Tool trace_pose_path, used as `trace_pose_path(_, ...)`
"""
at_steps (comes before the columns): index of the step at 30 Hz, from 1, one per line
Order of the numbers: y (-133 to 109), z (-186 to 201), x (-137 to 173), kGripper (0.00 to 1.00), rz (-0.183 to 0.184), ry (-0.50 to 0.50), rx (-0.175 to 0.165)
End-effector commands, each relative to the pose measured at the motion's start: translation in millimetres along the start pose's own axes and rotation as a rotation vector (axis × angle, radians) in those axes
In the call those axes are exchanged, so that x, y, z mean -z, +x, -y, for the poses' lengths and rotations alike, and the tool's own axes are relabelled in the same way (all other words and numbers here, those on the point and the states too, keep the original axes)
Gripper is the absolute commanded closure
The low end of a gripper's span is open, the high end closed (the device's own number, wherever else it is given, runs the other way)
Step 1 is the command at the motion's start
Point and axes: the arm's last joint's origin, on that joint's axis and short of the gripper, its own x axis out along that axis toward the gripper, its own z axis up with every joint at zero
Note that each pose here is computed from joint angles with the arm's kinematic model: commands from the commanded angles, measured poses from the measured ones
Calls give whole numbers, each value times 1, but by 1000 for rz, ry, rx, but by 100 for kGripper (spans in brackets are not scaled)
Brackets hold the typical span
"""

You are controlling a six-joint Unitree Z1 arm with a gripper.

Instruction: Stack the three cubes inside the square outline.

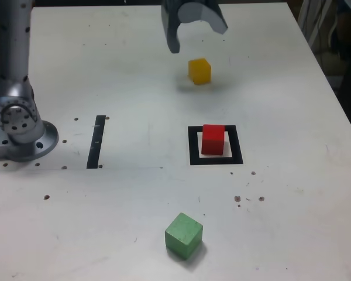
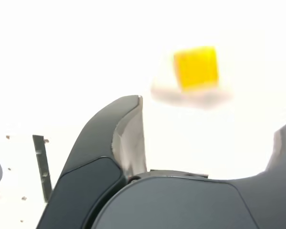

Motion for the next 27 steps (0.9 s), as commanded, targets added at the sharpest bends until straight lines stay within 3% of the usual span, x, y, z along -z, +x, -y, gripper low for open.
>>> trace_pose_path(1,8,-8,-10,1,-11,-4,12)
trace_pose_path(8,46,-27,-22,2,-96,-31,73)
trace_pose_path(14,64,-20,-30,3,-129,-8,97)
trace_pose_path(21,86,-15,-47,6,-148,-1,105)
trace_pose_path(27,100,-13,-56,15,-180,-18,91)
